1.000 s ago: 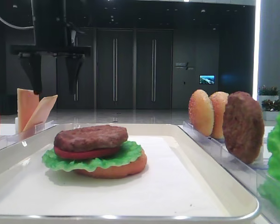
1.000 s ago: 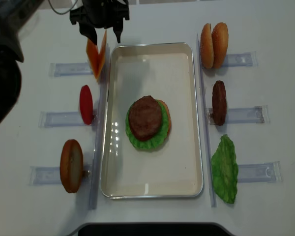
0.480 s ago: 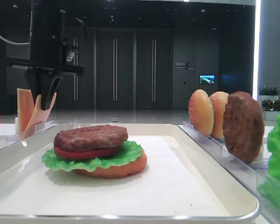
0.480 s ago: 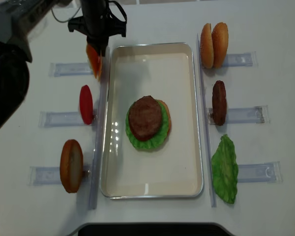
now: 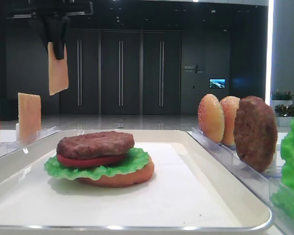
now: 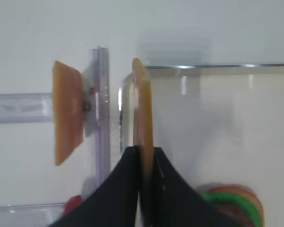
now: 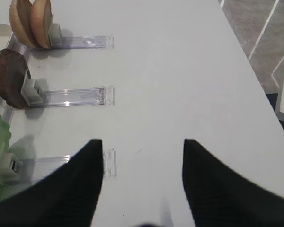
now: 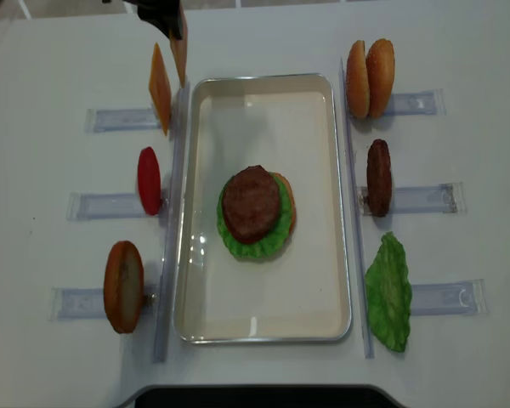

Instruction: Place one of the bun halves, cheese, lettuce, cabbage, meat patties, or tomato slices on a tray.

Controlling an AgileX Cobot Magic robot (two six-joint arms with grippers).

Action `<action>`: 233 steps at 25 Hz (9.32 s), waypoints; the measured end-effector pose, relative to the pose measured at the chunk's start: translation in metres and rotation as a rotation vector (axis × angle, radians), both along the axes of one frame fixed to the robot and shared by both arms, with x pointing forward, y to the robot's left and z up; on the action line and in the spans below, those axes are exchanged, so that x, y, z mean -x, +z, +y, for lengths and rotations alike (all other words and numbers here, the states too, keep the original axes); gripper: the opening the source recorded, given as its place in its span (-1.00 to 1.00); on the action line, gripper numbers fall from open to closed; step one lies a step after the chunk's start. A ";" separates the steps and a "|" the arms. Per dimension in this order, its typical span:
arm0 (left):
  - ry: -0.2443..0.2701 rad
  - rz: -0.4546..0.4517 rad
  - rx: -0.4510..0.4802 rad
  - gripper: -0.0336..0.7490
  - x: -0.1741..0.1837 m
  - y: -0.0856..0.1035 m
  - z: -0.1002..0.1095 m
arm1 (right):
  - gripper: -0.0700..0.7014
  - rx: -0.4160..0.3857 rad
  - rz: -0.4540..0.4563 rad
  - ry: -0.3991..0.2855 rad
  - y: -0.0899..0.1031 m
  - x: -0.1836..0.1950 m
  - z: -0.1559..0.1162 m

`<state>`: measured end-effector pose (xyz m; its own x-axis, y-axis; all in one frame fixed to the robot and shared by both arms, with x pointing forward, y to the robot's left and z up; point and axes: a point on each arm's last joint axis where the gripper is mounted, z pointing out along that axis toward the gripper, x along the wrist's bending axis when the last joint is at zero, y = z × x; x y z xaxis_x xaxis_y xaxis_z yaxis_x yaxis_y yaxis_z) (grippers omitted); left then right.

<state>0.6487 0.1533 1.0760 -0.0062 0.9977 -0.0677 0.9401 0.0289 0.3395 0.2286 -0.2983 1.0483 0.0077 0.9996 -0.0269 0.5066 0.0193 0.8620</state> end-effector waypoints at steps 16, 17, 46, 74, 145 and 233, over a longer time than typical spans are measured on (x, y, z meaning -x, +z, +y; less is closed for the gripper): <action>0.053 0.080 0.097 -0.84 0.161 -0.009 0.027 | 0.12 0.000 0.000 0.000 0.000 0.000 0.000; 0.060 0.083 0.098 -0.84 0.166 -0.011 0.029 | 0.12 0.000 0.000 0.000 0.000 0.000 0.000; -0.278 -0.042 0.803 -0.84 0.153 -0.080 0.006 | 0.12 0.000 0.000 0.000 0.000 0.000 0.000; -0.301 0.086 0.701 -0.84 0.146 -0.129 0.006 | 0.12 0.000 0.000 0.000 0.000 0.000 0.000; 0.096 -0.156 -0.008 0.14 0.254 -0.013 0.161 | 0.11 0.000 0.000 0.000 0.000 0.000 0.000; -0.003 -0.688 -0.084 -0.05 0.416 -0.036 0.150 | 0.11 0.000 0.000 0.000 0.000 0.000 0.000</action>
